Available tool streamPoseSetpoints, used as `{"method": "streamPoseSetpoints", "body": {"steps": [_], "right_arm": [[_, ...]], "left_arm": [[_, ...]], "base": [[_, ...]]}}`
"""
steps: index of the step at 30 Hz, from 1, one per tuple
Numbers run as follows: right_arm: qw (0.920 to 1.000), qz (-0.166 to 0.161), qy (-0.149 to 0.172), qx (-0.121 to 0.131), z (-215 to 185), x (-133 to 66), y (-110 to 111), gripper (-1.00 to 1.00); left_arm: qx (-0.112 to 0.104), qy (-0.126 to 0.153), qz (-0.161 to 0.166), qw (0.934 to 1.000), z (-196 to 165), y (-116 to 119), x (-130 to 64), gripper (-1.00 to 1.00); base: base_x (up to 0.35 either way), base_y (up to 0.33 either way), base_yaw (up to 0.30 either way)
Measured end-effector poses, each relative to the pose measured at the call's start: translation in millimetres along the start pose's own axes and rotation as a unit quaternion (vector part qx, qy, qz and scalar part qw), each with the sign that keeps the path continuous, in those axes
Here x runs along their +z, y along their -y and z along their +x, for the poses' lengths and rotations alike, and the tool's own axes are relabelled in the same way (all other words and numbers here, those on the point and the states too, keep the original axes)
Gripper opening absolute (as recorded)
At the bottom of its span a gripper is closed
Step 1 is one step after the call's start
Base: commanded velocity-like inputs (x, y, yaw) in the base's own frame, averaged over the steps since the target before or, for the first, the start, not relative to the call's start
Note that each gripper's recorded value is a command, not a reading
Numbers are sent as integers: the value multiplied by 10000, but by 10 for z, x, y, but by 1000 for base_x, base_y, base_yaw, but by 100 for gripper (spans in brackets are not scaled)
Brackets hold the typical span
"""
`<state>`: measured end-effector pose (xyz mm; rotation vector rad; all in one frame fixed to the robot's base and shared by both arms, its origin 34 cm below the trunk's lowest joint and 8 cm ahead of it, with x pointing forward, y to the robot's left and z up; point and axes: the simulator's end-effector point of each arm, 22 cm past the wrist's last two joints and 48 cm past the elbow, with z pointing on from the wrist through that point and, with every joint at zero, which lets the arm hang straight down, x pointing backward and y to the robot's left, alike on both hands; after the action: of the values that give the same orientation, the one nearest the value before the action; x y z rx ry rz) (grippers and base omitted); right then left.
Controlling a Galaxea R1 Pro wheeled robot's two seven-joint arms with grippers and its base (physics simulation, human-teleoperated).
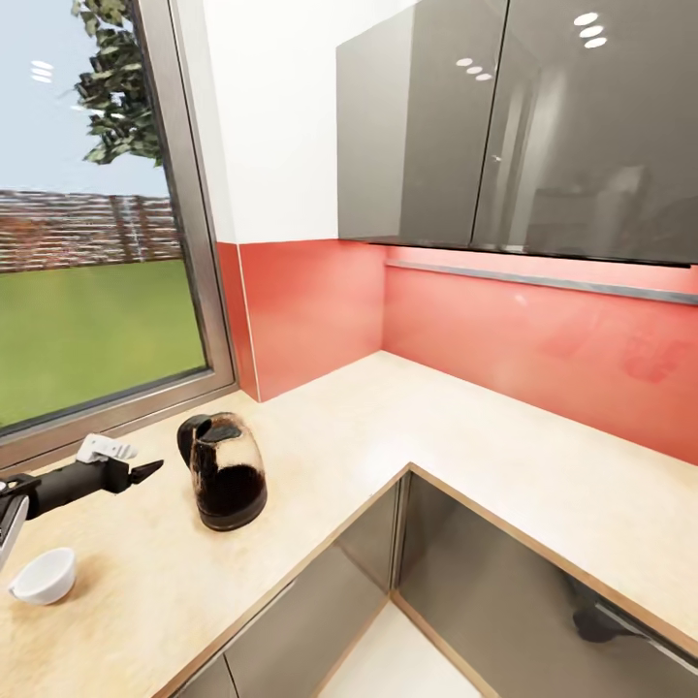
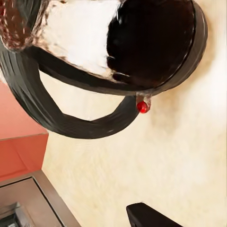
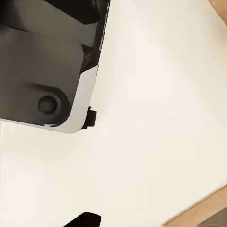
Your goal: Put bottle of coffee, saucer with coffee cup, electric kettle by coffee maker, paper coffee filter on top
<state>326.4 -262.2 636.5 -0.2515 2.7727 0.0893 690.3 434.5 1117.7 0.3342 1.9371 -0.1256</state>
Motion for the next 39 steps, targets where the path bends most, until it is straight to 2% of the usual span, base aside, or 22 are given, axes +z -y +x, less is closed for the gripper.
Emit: {"method": "streamPoseSetpoints", "body": {"steps": [6, 17, 25, 39], "right_arm": [[10000, 0, -2, 0, -1, 2, 0, 100], [10000, -2, -2, 1, -1, 3, -2, 100], [10000, -1, -3, 1, -1, 3, 0, 100], [10000, 1, -1, 0, 0, 1, 1, 100]], "left_arm": [[70, -75, -58, 9999, 35, -28, 4, 100], [44, -52, -160, 9998, 27, -97, -20, 100], [39, -26, -417, 9991, 1, -215, -30, 100], [56, -23, -415, 9991, -3, -195, -16, 100]], "base": [[105, 0, 0], [7, 0, 0], [0, 0, 0], [62, -25, 0]]}}
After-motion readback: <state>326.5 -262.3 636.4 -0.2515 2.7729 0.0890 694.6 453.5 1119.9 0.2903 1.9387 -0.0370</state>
